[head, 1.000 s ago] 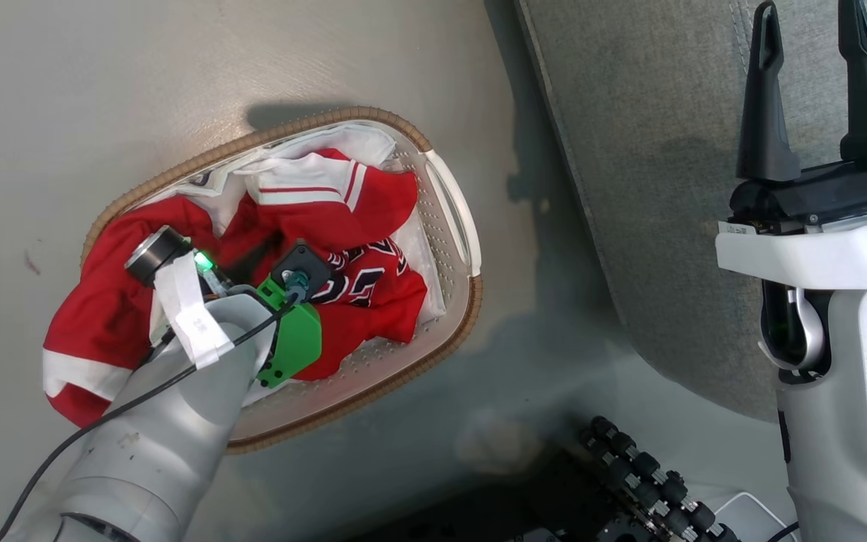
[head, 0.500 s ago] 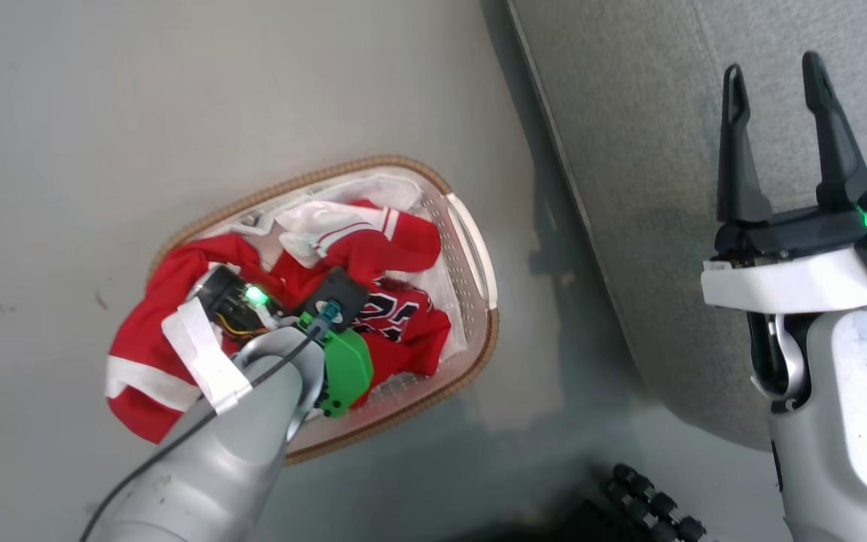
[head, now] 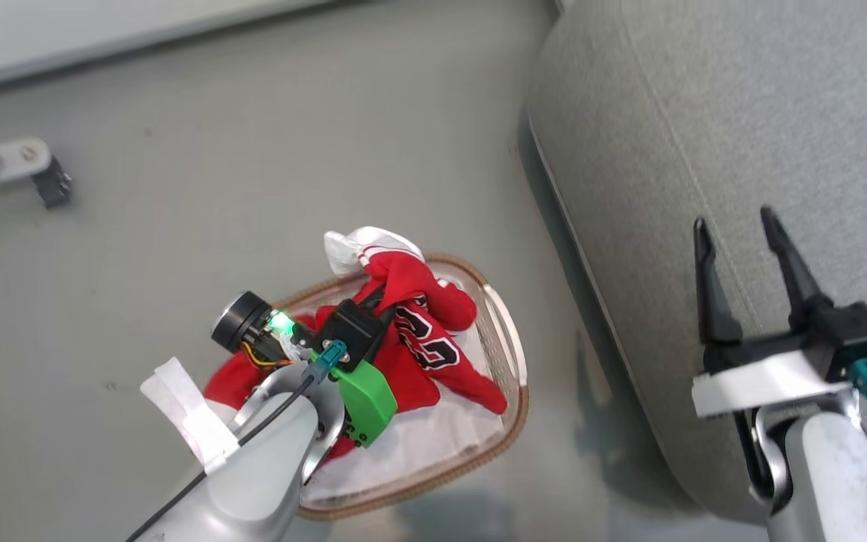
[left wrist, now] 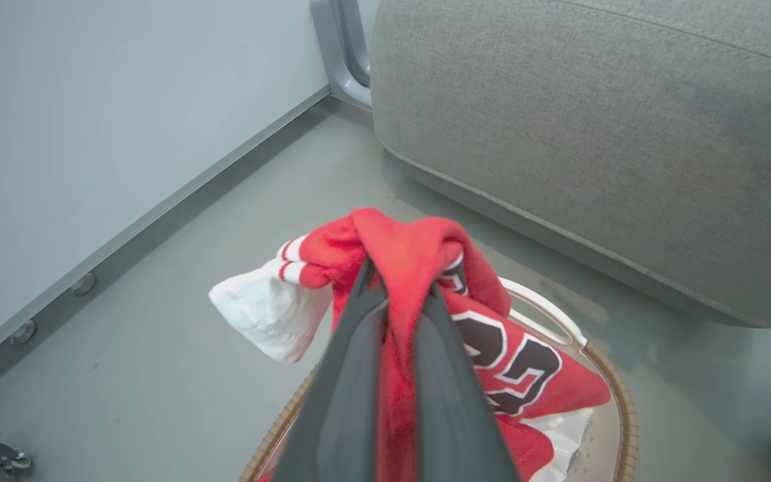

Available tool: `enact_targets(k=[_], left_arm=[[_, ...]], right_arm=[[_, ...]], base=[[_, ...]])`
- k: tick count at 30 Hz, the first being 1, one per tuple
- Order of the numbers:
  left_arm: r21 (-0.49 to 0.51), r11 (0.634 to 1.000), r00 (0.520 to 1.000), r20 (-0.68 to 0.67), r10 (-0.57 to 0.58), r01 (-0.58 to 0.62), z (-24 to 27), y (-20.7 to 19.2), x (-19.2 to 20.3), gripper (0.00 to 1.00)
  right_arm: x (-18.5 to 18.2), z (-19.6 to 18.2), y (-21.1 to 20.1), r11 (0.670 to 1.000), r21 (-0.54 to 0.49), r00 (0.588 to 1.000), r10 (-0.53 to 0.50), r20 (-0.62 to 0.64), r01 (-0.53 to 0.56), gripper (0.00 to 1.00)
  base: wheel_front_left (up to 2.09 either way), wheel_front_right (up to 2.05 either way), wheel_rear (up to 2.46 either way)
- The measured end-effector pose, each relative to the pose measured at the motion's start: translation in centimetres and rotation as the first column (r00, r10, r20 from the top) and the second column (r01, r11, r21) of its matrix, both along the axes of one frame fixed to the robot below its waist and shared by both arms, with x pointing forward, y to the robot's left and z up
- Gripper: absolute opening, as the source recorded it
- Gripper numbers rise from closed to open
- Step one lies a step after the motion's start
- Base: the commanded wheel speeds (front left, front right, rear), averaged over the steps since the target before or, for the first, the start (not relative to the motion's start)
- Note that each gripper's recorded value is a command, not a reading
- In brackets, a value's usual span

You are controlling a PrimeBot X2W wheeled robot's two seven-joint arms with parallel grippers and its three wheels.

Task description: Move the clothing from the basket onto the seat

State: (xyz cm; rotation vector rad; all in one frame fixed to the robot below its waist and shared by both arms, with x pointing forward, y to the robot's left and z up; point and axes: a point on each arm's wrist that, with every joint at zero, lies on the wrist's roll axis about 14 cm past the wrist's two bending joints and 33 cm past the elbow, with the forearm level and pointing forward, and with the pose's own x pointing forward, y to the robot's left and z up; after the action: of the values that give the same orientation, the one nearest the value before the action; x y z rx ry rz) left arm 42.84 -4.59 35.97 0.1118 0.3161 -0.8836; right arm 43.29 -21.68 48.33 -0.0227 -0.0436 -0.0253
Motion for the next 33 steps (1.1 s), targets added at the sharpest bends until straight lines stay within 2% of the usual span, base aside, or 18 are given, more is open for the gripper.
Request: enact_targets(k=[6, 11, 13, 18, 22, 28, 33], left_arm=[[-0.028, 0.999, 0.988, 0.154, 0.025, -0.021, 6.3, 1.4, 0.1, 0.00], [-0.041, 0.998, 0.955, 0.292, 0.051, -0.041, 12.5, 2.9, 1.1, 0.00], [-0.032, 0.999, 0.925, 0.377, 0.050, -0.041, 16.2, 3.5, 1.6, 0.00], [0.000, 0.999, 0.869, 0.494, 0.038, -0.044, 22.7, 4.7, 1.9, 0.00], [0.009, 0.998, 0.802, 0.596, 0.039, -0.056, 28.3, 5.8, 2.3, 0.00], [-0.014, 0.998, 0.769, 0.637, 0.051, -0.055, 31.9, 6.0, 2.3, 0.00], [-0.019, 0.998, 0.764, 0.643, 0.052, -0.052, 32.9, 5.6, 2.1, 0.00]], right_arm=[[-2.6, 1.8, 1.4, 0.999, 0.009, 0.999, 0.034, 0.032, -0.034, 1.00], [-4.2, 4.2, 2.0, 0.999, 0.014, 0.994, 0.050, 0.096, -0.052, 1.00], [-4.6, 5.6, 2.6, 0.998, 0.012, 0.988, 0.067, 0.136, -0.069, 1.00], [-5.1, 8.4, 3.8, 0.994, 0.003, 0.971, 0.103, 0.216, -0.106, 1.00], [-5.2, 10.2, 5.0, 0.990, -0.005, 0.955, 0.138, 0.263, -0.142, 1.00], [-4.9, 11.1, 7.0, 0.979, -0.008, 0.938, 0.195, 0.286, -0.201, 1.00], [-4.8, 11.8, 10.4, 0.953, -0.002, 0.908, 0.290, 0.302, -0.303, 1.00]], base=[[0.00, 0.00, 0.00], [0.00, 0.00, 0.00], [0.00, 0.00, 0.00], [0.00, 0.00, 0.00], [0.00, 0.00, 0.00], [0.00, 0.00, 0.00], [0.00, 0.00, 0.00]])
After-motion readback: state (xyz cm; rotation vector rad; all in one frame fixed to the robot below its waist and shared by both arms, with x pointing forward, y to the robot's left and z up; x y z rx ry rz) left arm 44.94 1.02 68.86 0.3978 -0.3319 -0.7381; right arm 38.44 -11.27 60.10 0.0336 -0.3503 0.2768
